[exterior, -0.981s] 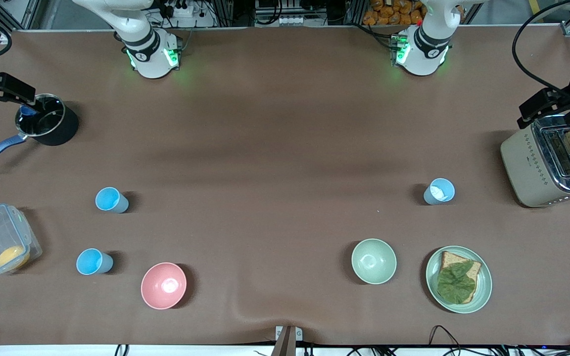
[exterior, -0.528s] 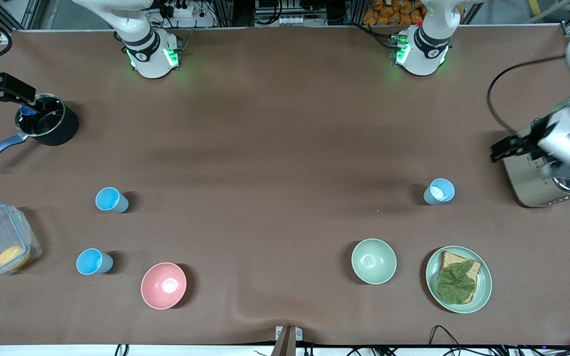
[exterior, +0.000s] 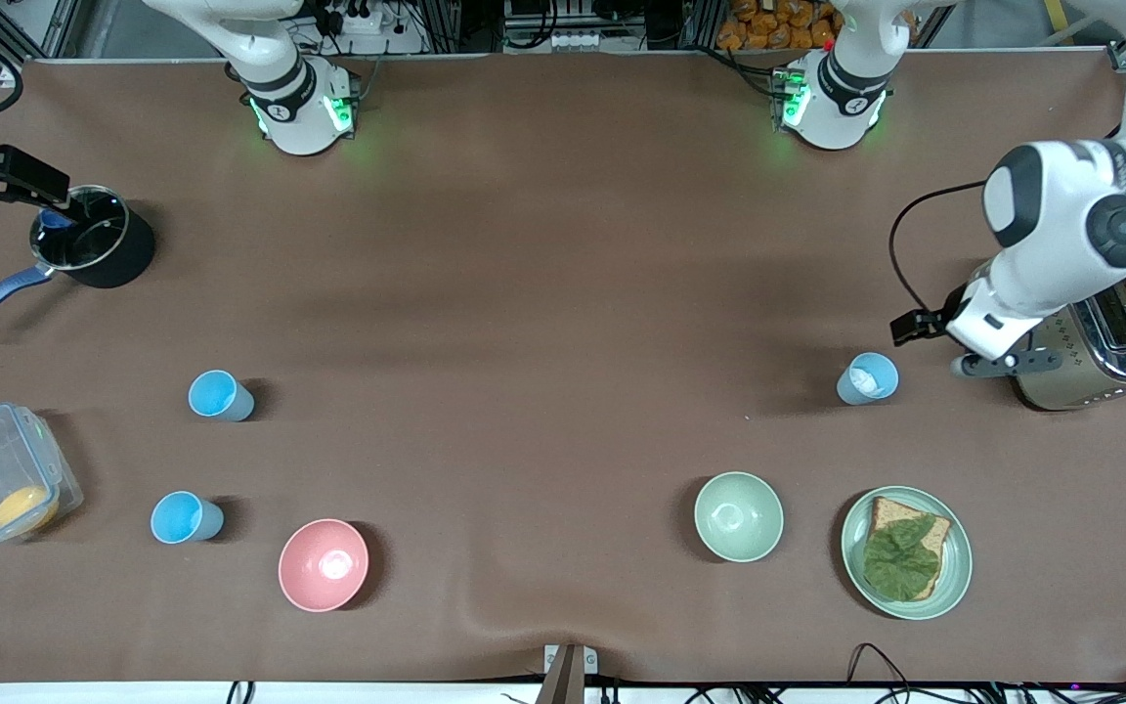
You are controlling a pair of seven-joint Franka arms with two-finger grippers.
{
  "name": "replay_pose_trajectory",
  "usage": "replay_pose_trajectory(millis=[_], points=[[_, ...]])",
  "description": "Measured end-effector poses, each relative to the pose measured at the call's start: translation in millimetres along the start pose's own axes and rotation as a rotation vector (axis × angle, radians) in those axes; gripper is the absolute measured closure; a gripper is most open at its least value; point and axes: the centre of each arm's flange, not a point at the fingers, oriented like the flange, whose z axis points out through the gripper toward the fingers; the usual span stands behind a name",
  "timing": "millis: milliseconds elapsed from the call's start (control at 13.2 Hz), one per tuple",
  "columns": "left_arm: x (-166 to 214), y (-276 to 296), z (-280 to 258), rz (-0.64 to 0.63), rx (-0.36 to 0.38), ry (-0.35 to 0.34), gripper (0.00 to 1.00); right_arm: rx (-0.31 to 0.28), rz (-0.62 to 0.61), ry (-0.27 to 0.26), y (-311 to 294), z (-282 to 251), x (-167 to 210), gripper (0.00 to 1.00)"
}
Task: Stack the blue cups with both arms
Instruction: 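Grasp the toaster-side blue cup with the left gripper while the right gripper approaches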
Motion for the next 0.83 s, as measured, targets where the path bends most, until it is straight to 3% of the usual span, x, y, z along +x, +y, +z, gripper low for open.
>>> replay_pose_trajectory(millis=[75,226,302,377,453,604,679,830], points=[[2,3,12,0.004,-0.003,-0.008,0.05,0.0,0.0,0.0,0,0,0,0.0],[7,5,32,0.008,-0.008,-0.006,0.18,0.0,0.0,-0.001,0,0,0,0.0],[9,7,41,0.01,-0.011,-0.002,0.19,0.0,0.0,-0.001,0,0,0,0.0],[10,10,49,0.016,-0.015,0.0,0.28,0.0,0.0,-0.002,0,0,0,0.0],[11,14,56,0.022,-0.018,0.0,0.28,0.0,0.0,-0.004,0,1,0,0.0],[13,16,67,0.025,-0.022,0.001,0.43,0.001,0.001,-0.015,1,7,4,0.0],[14,16,72,0.024,-0.024,0.008,0.44,0.002,0.002,-0.026,2,11,6,0.0],[16,15,83,0.021,-0.029,0.016,0.65,0.004,0.005,-0.053,4,25,14,0.0]])
